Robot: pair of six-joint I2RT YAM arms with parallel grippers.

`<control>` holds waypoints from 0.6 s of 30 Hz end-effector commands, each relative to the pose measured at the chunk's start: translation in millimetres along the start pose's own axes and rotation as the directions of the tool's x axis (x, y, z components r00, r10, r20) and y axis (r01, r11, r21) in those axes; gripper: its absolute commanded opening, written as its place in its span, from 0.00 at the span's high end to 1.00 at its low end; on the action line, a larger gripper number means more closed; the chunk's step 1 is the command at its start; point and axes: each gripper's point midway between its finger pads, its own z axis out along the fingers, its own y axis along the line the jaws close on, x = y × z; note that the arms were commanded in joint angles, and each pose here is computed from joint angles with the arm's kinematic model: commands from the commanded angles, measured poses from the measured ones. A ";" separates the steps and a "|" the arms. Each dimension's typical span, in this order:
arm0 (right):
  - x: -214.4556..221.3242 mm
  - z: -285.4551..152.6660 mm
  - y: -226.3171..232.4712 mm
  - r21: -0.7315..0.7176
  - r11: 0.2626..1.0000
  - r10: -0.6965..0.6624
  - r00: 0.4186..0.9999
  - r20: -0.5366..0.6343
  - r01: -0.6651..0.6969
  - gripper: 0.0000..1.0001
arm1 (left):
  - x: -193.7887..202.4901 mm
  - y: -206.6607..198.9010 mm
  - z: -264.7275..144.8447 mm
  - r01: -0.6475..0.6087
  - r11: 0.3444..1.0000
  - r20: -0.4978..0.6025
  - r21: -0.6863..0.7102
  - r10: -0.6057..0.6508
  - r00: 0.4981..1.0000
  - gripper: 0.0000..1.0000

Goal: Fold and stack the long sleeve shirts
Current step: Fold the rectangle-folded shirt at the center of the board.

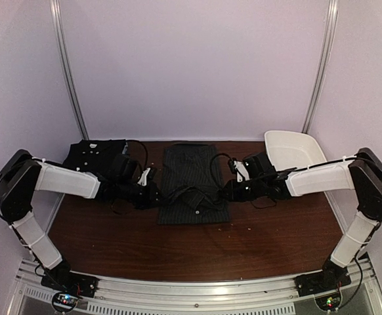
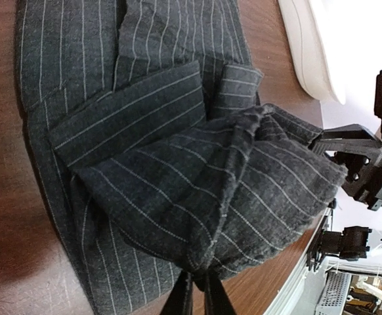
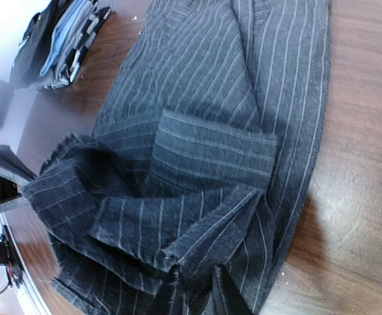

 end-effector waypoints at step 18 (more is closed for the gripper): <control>-121.8 31.0 -43.2 0.064 0.986 0.139 0.972 0.187 -0.153 0.61 | -117.5 37.6 10.6 0.062 0.998 0.153 -0.024 -0.058 0.987 0.82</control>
